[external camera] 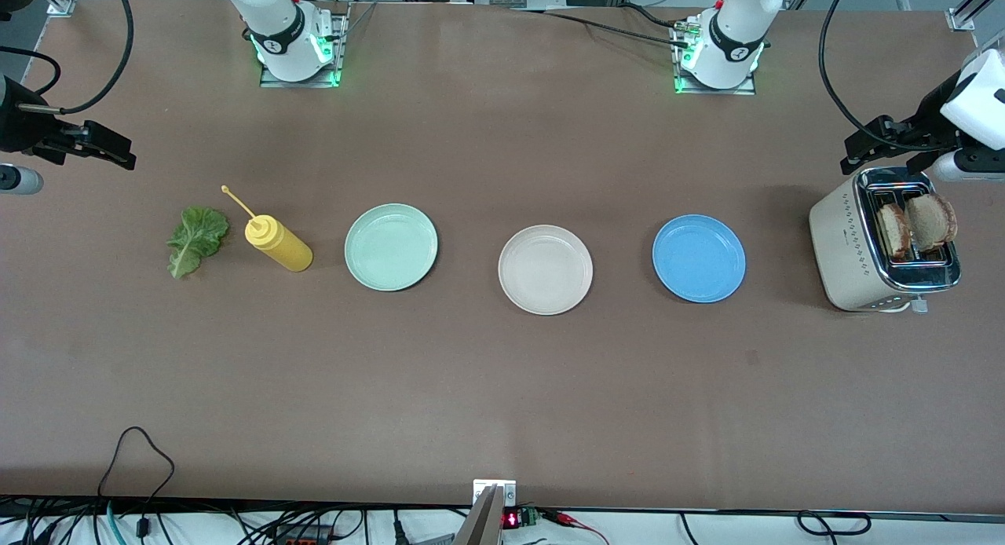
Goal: Make sandwich in beige plate with both arms
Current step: 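Reach the left gripper to the toaster and grasp a bread slice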
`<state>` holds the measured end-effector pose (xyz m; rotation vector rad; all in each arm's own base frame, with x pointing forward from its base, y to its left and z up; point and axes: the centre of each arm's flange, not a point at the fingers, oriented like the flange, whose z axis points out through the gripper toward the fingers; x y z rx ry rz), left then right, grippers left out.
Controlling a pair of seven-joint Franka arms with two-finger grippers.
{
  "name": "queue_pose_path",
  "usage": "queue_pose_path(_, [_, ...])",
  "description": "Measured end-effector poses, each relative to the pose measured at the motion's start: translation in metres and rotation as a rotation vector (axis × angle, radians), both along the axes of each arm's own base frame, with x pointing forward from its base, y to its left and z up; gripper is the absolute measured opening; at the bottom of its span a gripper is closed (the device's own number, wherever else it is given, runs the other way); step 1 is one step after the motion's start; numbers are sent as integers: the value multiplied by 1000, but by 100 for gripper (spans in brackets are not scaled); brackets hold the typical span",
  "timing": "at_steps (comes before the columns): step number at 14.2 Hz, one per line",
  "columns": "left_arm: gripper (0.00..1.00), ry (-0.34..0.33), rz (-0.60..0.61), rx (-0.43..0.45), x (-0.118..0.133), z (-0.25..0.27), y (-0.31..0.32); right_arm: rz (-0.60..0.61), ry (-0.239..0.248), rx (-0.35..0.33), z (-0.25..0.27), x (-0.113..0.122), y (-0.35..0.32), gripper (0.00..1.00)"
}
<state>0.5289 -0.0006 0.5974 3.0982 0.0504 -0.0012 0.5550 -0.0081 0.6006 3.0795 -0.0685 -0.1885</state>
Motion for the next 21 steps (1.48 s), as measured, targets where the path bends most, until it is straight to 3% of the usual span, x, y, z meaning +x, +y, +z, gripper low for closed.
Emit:
queue_pose_path(7, [100, 12, 16, -1, 1, -5, 5, 2, -4, 0, 0, 0, 1, 100])
queue_pose_path(11, [100, 97, 64, -14, 20, -53, 35, -1, -2, 0, -1, 1, -1, 100])
queue_pose_path(16, [100, 195, 185, -49, 52, -128, 118, -10, 56, 4, -34, 14, -8, 100])
queue_pose_path(21, [100, 235, 296, -73, 58, -166, 197, -23, 119, 25, -70, 24, -56, 100])
